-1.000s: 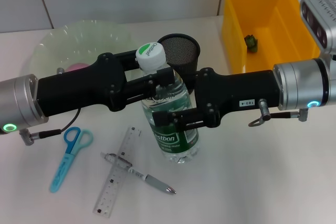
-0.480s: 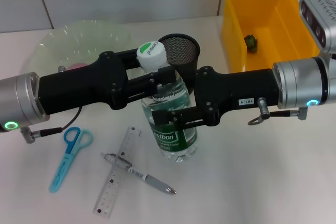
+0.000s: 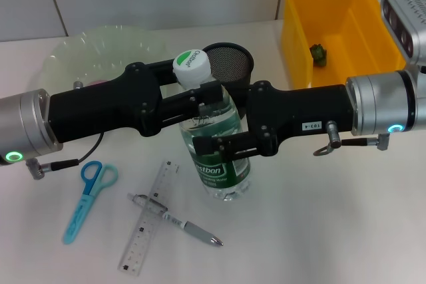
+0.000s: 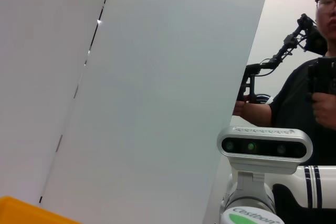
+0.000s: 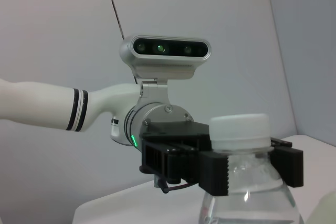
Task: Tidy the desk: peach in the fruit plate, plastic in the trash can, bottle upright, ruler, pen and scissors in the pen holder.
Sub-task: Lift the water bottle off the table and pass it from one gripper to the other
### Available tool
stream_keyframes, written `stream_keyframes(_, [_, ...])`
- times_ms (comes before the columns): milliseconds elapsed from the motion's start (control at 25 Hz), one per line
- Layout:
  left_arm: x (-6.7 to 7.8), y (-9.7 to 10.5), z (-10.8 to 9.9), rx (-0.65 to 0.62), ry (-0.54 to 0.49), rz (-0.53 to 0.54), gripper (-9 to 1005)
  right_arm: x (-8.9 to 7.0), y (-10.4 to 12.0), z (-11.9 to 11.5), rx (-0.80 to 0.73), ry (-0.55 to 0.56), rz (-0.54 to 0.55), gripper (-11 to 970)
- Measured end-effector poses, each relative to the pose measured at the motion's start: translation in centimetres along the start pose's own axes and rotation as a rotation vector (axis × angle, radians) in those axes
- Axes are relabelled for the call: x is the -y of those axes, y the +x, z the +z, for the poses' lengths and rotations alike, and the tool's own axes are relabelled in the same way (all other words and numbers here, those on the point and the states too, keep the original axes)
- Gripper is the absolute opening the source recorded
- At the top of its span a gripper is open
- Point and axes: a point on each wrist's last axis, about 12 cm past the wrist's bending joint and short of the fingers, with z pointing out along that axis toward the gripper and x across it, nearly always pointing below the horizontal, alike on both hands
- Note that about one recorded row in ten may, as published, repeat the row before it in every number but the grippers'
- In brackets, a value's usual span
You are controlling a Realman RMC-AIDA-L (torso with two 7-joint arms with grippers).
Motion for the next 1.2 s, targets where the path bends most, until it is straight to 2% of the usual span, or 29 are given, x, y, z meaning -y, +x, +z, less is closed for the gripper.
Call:
stream_keyframes(680, [-0.01, -0.01, -0.08, -0.007, 0.002, -0.008, 476, 0.21, -0.01, 0.38, -0.037, -0.011, -0.005, 794])
stream_keyframes(1200, [0.07, 0.02, -0.28, -0.003, 0.003, -0.009, 459, 0.21, -0.14, -0.16, -0.002, 0.003, 0.007, 809])
